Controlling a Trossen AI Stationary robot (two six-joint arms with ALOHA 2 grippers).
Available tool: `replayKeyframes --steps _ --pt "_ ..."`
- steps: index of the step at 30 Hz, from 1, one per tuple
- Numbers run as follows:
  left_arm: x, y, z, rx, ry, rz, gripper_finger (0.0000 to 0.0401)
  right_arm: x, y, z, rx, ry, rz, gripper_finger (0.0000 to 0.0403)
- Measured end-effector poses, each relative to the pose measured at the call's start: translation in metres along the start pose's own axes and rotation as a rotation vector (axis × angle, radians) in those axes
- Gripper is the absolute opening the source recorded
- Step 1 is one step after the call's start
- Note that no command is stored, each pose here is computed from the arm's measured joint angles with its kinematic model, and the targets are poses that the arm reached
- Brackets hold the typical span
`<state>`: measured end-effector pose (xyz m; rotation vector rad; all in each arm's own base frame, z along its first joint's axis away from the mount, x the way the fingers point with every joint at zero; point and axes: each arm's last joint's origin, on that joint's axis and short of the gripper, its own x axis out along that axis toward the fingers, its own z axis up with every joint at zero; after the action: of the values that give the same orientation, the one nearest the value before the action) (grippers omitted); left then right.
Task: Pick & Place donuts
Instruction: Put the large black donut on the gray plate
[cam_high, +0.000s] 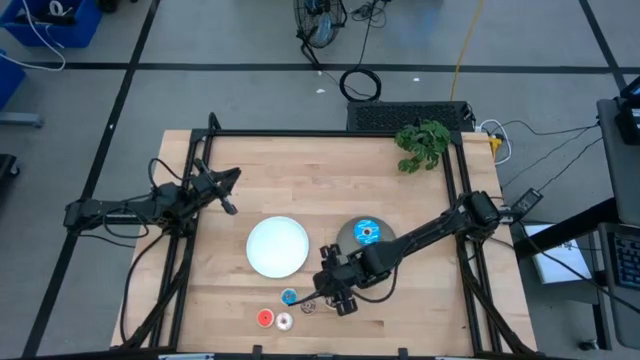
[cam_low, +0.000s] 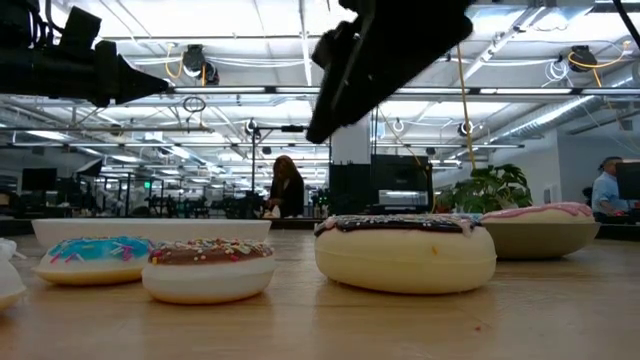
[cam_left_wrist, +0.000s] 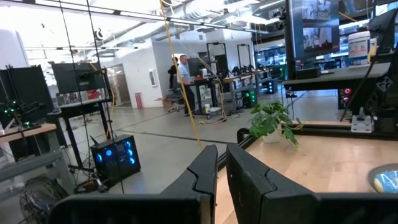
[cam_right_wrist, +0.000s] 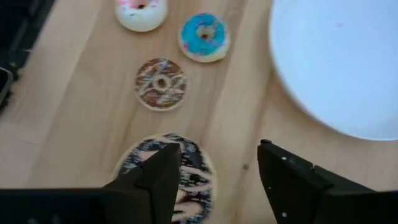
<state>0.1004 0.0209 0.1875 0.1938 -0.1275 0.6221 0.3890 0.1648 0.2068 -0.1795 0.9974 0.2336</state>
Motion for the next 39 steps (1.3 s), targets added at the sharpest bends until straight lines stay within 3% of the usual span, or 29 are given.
replayKeyframes --steps 17,26,39 --pt "0.000 0.000 0.000 0.005 0.001 0.005 0.0042 0.032 0.004 -0.017 0.098 0.053 0.075 0.0192" --pt "0.000 0.000 -0.001 0.009 0.008 0.013 0.0042 0.047 0.006 -0.033 0.119 0.189 0.051 0.0190" --pt "0.000 0.000 0.000 0.008 0.007 0.014 0.0042 0.048 0.006 -0.037 0.082 0.227 0.046 0.0173"
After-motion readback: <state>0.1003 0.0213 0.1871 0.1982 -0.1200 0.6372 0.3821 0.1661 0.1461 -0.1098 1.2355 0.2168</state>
